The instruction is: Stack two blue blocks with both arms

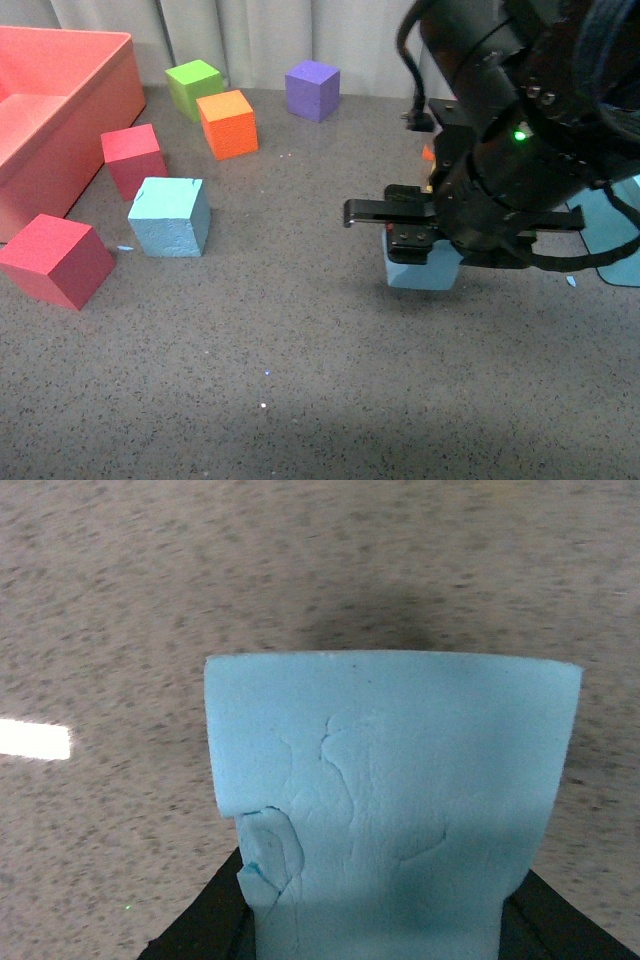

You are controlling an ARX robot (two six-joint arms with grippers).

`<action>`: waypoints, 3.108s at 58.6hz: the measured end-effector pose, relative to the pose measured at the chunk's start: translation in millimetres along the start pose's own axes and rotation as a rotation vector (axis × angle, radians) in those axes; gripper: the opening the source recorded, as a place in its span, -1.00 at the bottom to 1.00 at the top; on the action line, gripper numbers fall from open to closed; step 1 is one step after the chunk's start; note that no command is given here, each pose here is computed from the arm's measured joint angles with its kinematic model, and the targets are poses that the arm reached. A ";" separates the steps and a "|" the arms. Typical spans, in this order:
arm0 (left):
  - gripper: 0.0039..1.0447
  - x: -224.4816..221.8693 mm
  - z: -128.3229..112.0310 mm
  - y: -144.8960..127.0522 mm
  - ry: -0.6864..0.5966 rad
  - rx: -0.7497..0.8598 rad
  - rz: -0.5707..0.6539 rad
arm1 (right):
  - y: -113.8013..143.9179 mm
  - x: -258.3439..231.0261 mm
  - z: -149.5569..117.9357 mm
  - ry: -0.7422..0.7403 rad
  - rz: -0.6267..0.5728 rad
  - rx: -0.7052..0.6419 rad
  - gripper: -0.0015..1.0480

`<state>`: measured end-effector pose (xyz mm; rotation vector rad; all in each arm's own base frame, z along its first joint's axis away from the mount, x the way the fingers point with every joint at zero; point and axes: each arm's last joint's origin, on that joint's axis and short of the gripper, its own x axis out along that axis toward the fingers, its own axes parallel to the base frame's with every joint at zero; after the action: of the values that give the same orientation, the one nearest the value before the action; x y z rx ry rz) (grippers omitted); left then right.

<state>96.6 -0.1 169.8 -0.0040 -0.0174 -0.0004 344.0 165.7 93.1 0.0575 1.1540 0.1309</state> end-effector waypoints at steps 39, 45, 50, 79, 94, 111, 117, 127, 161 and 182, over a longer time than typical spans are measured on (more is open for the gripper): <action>0.88 0.0 0.0 0.0 0.000 0.000 0.000 | 58.0 35.9 19.1 0.014 0.027 -0.059 -0.26; 0.88 0.0 0.0 0.0 0.000 0.000 0.000 | 59.6 37.0 18.9 0.002 0.025 -0.059 -0.27; 0.88 0.0 0.0 0.0 0.000 0.000 0.000 | 60.8 37.3 19.8 -0.016 0.033 -0.051 -0.20; 0.88 0.0 0.0 0.0 0.000 0.000 0.000 | 24.4 6.8 -4.7 -0.220 0.135 -0.005 0.81; 0.88 0.0 0.0 0.0 0.000 0.000 0.000 | -11.0 17.3 -38.4 -0.698 -0.135 -0.093 0.37; 0.88 0.0 0.0 0.0 0.000 0.000 0.001 | -69.0 -64.3 -58.8 -1.126 -0.140 -0.028 -0.68; 0.88 0.0 0.0 0.0 0.000 0.000 0.000 | -74.1 -66.3 -64.1 -1.115 -0.144 -0.038 -0.98; 0.88 0.0 -0.1 0.1 0.002 0.000 0.003 | -111.5 -109.9 -109.8 -1.119 -0.135 -0.057 -0.98; 0.88 -0.1 0.1 0.0 -0.001 0.000 -0.001 | -140.4 -162.0 -152.7 -1.142 -0.127 -0.056 -0.98; 0.88 -0.1 0.1 0.0 -0.001 0.000 -0.001 | -140.1 -172.2 -169.5 -1.149 -0.129 -0.055 -0.98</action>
<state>96.5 -0.1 169.9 -0.0044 -0.0181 -0.0012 130.8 0.3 165.1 0.0028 0.0055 0.0008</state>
